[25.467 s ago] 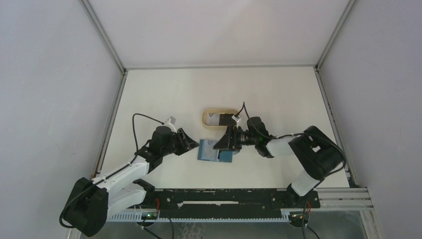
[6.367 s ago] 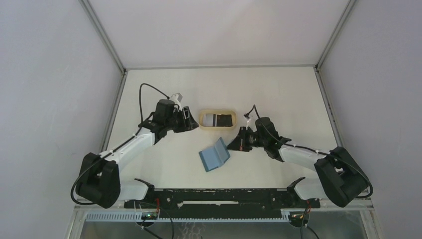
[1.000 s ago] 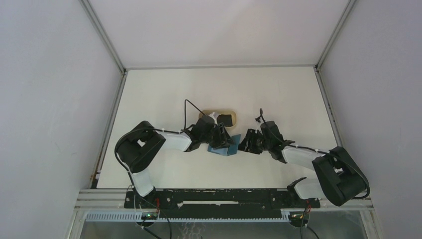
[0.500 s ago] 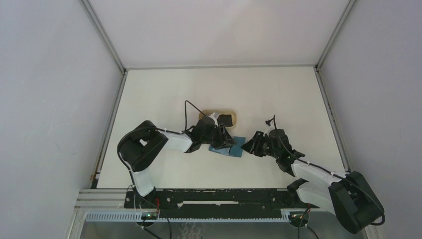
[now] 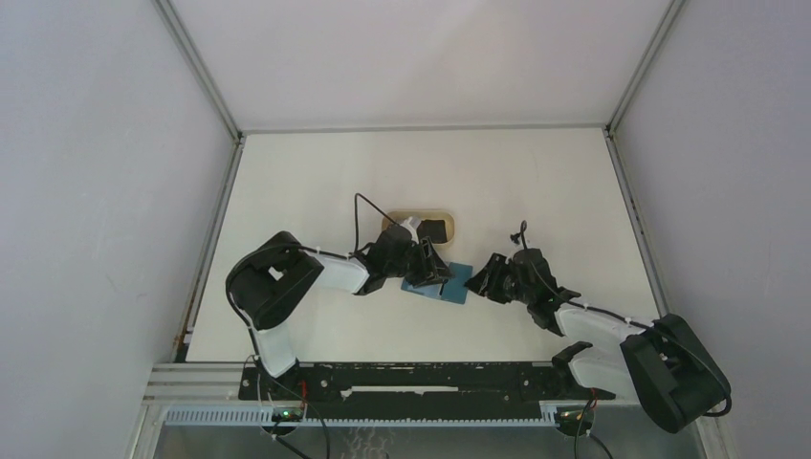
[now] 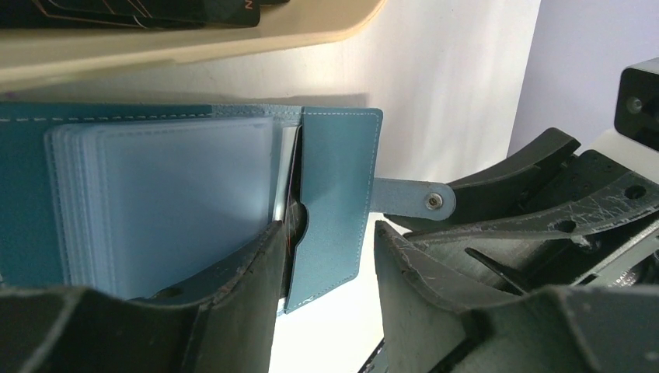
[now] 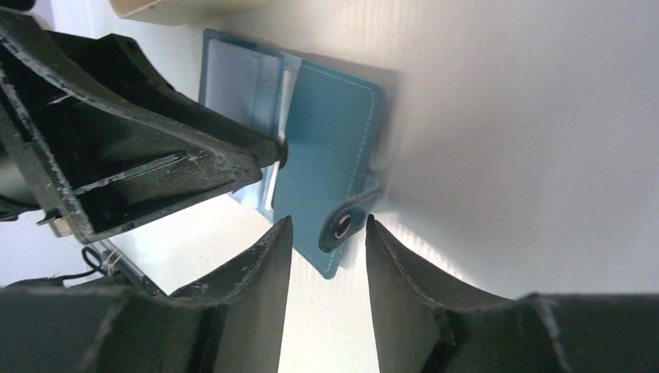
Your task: Take the credit cards out of the card holder
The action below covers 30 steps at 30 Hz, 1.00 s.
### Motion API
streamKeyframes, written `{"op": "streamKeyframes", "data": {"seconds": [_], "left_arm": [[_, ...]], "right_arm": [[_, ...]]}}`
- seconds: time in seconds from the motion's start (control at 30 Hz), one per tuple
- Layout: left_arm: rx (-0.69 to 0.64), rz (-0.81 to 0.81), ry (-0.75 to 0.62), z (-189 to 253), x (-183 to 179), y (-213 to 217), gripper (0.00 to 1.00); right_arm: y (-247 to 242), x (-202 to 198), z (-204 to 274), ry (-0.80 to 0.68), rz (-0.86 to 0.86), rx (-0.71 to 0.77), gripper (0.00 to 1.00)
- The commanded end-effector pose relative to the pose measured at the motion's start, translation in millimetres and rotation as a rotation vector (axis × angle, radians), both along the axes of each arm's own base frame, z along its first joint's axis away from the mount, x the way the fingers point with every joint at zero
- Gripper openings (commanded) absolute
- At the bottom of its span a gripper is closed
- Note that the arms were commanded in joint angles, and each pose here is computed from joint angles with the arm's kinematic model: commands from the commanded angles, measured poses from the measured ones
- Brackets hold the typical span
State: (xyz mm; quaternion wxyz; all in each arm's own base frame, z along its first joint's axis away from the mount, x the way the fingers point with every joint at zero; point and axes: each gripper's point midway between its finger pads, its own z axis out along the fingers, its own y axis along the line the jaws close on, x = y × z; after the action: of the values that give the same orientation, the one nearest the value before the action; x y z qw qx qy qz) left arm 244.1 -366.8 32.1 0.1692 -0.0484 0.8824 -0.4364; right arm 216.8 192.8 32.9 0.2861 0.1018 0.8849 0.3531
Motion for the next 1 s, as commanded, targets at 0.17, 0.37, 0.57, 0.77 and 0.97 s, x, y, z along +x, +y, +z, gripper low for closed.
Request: {"op": "streamKeyframes", "data": {"seconds": [0.17,0.37,0.57,0.77,0.97], "left_arm": [[0.073,0.004,0.058,-27.1,-14.3,14.0,0.52],[0.073,0.003,0.063,-27.8,-14.5,14.1,0.52],[0.071,0.000,0.069,-29.2,-16.2,14.6,0.51],[0.052,-0.003,0.083,-30.0,-16.8,13.6,0.51],[0.034,0.000,0.099,-31.8,-16.6,12.9,0.51]], "right_arm": [[-3.3,7.2,-7.8,0.001,-0.042,-0.049,0.50],[5.0,5.9,-16.0,0.012,-0.024,-0.040,0.48],[13.1,6.4,-27.3,0.031,-0.009,-0.015,0.45],[14.3,3.6,-40.0,0.062,-0.001,-0.019,0.26],[24.4,0.7,-43.7,0.084,0.038,0.025,0.01]]}}
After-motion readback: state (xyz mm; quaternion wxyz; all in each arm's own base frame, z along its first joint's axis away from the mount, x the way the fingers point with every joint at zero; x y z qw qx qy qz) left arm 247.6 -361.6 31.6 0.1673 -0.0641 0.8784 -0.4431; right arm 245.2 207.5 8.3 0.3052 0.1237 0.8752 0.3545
